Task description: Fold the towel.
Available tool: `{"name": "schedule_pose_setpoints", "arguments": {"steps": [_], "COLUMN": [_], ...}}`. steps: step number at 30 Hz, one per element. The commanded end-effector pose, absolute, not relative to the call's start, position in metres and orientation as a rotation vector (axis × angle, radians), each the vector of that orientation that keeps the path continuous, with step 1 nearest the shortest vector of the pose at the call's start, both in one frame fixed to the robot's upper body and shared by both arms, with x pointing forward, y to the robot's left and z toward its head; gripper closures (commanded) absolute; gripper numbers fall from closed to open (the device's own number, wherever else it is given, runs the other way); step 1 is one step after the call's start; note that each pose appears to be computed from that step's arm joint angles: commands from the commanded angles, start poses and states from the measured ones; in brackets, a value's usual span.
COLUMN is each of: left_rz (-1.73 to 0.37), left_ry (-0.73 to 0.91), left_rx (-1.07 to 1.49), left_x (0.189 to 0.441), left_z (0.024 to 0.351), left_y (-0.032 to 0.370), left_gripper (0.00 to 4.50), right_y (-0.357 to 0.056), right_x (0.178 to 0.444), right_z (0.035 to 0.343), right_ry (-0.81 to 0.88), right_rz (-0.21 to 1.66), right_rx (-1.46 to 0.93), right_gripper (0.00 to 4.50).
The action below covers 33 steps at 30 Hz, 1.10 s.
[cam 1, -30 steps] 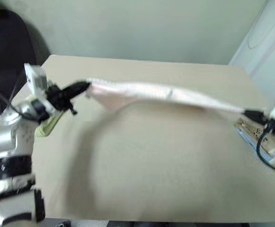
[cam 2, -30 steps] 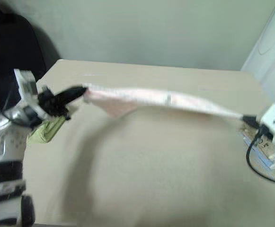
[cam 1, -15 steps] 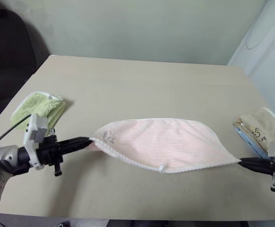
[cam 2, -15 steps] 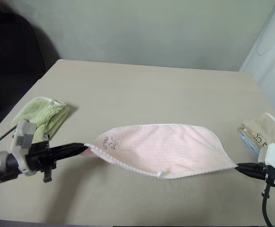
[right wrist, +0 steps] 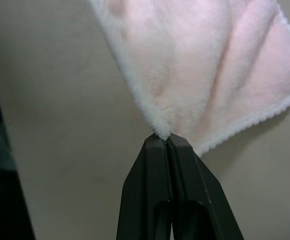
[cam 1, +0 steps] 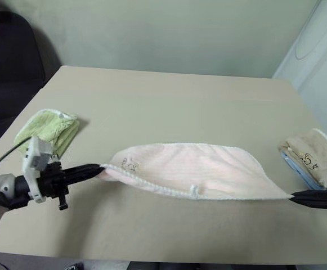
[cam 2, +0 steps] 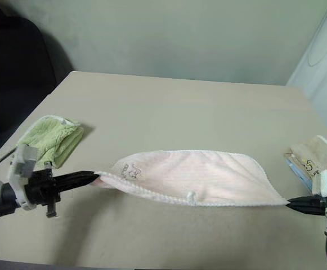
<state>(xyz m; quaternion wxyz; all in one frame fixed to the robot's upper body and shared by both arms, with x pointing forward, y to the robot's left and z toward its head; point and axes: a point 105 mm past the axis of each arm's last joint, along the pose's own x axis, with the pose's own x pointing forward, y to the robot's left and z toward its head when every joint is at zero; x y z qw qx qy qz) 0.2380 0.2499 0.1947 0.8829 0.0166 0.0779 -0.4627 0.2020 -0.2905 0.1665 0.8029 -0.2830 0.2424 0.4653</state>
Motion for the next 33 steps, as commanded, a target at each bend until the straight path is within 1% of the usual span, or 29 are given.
{"name": "schedule_pose_setpoints", "arguments": {"steps": [1, 3, 5, 8, 12, 15, 18, 20, 21, 24, 28, 30, 32, 33], "left_rz": [-0.951, -0.879, -0.805, -0.731, -0.653, -0.617, -0.608, -0.611, -0.614, -0.654, -0.737, -0.823, -0.908, -0.926], "left_ry": [0.088, 0.013, -0.076, -0.171, -0.324, -0.403, -0.444, -0.438, -0.429, -0.363, -0.277, -0.171, 0.004, 0.057], "left_rx": [0.063, 0.077, 0.072, 0.122, 0.163, 0.188, 0.213, 0.215, 0.214, 0.171, 0.175, 0.168, 0.169, 0.17], "left_x": [0.24, 0.256, 0.278, 0.305, 0.341, 0.354, 0.356, 0.355, 0.353, 0.341, 0.321, 0.296, 0.261, 0.25], "left_z": [0.214, 0.227, 0.247, 0.269, 0.32, 0.349, 0.362, 0.36, 0.356, 0.335, 0.31, 0.284, 0.245, 0.235], "left_y": [0.251, 0.256, 0.262, 0.265, 0.266, 0.268, 0.271, 0.276, 0.28, 0.293, 0.293, 0.29, 0.284, 0.281], "left_gripper": [4.49, 4.49, 4.49, 4.49, 4.49, 4.49, 4.49, 4.49, 4.49, 4.49, 4.49, 4.49, 4.49, 4.49], "right_y": [-0.299, -0.3, -0.303, -0.306, -0.31, -0.313, -0.312, -0.311, -0.31, -0.305, -0.297, -0.289, -0.278, -0.275], "right_x": [0.213, 0.228, 0.249, 0.276, 0.318, 0.335, 0.342, 0.339, 0.336, 0.32, 0.299, 0.272, 0.232, 0.219], "right_z": [0.183, 0.194, 0.209, 0.228, 0.266, 0.292, 0.313, 0.316, 0.312, 0.289, 0.265, 0.239, 0.209, 0.203], "right_ry": [0.461, 0.399, 0.321, 0.234, 0.101, 0.021, -0.047, -0.06, -0.051, 0.004, 0.067, 0.164, 0.298, 0.337], "right_rz": [0.95, 0.913, 0.861, 0.792, 0.671, 0.6, 0.567, 0.586, 0.61, 0.705, 0.787, 0.89, 1.019, 1.049], "right_rx": [-0.683, -0.713, -0.755, -0.827, -0.949, -1.001, -1.011, -0.999, -0.99, -0.947, -0.891, -0.816, -0.713, -0.68], "right_gripper": [4.5, 4.5, 4.5, 4.5, 4.5, 4.5, 4.5, 4.5, 4.5, 4.5, 4.5, 4.5, 4.5, 4.5]}}
